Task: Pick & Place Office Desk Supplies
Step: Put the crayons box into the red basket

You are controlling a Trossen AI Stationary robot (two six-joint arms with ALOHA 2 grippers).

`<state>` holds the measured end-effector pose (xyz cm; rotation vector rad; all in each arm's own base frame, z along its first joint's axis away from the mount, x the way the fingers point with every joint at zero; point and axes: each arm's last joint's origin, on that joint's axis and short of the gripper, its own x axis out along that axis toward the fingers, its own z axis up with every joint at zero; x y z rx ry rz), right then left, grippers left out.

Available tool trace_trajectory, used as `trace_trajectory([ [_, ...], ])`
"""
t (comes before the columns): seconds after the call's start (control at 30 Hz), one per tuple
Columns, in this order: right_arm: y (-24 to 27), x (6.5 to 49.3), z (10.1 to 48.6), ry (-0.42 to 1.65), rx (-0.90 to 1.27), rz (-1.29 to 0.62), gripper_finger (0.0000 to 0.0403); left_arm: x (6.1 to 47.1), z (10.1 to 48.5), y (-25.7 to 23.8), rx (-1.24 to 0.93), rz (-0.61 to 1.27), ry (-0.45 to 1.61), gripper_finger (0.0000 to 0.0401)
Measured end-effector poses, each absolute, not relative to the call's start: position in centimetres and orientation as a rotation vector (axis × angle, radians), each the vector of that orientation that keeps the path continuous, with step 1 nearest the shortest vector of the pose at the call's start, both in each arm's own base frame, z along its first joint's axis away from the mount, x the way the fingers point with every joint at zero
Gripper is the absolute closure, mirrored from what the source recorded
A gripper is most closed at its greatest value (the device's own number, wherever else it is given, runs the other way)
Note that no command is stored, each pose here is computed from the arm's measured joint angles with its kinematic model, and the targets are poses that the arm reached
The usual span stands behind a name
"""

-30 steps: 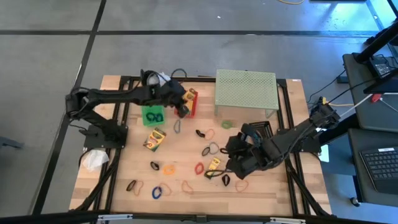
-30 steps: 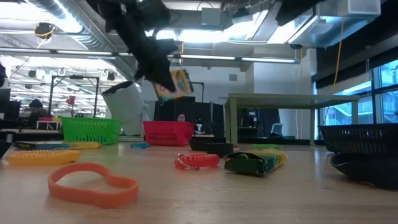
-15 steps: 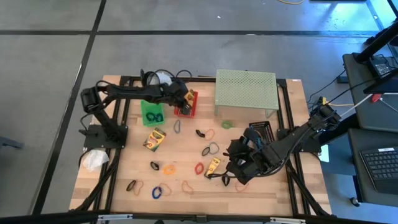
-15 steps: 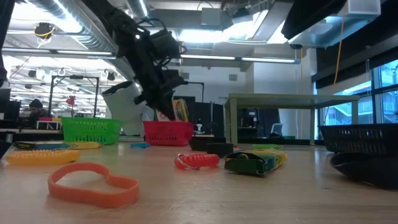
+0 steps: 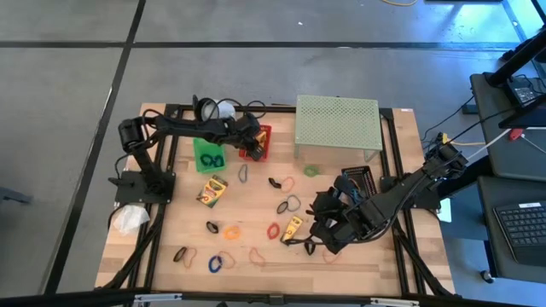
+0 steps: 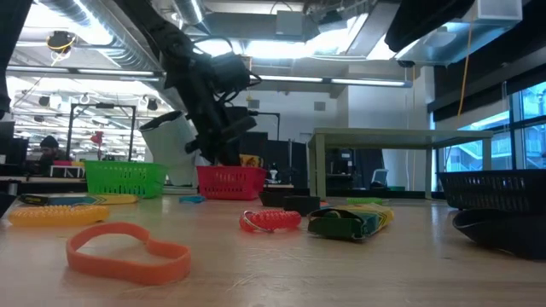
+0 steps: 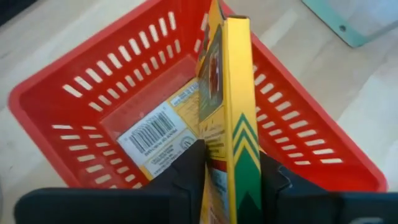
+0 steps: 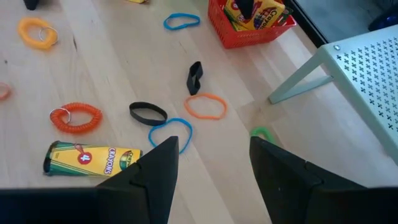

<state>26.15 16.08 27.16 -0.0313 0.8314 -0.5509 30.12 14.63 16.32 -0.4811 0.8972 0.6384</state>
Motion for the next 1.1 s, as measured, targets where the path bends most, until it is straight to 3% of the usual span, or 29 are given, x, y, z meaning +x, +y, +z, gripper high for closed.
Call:
trace_trajectory([
  [0.17,16.1,26.2,27.2,0.831,-0.031,-0.551,0.0204,30.3,16.8,14.5,-0.472,0.642,0.899,0.029],
  [0.57,16.2,26.1,27.1,0.838,-0.023,-0.543,0.0204,32.3,22.1,14.8,-0.383,0.618,0.833,0.0221],
  [0.73,16.2,26.2,27.1,0.834,-0.018,-0.542,0.0204,32.4,22.8,14.9,-0.369,0.642,0.839,0.022],
  [0.87,16.3,26.3,27.1,0.84,-0.005,-0.526,0.0204,32.6,23.5,14.7,-0.406,0.543,0.832,0.0225],
  [1.1,16.6,26.2,27.0,0.924,0.005,-0.441,0.0204,31.4,28.8,11.4,-0.34,0.4,0.678,0.0244],
])
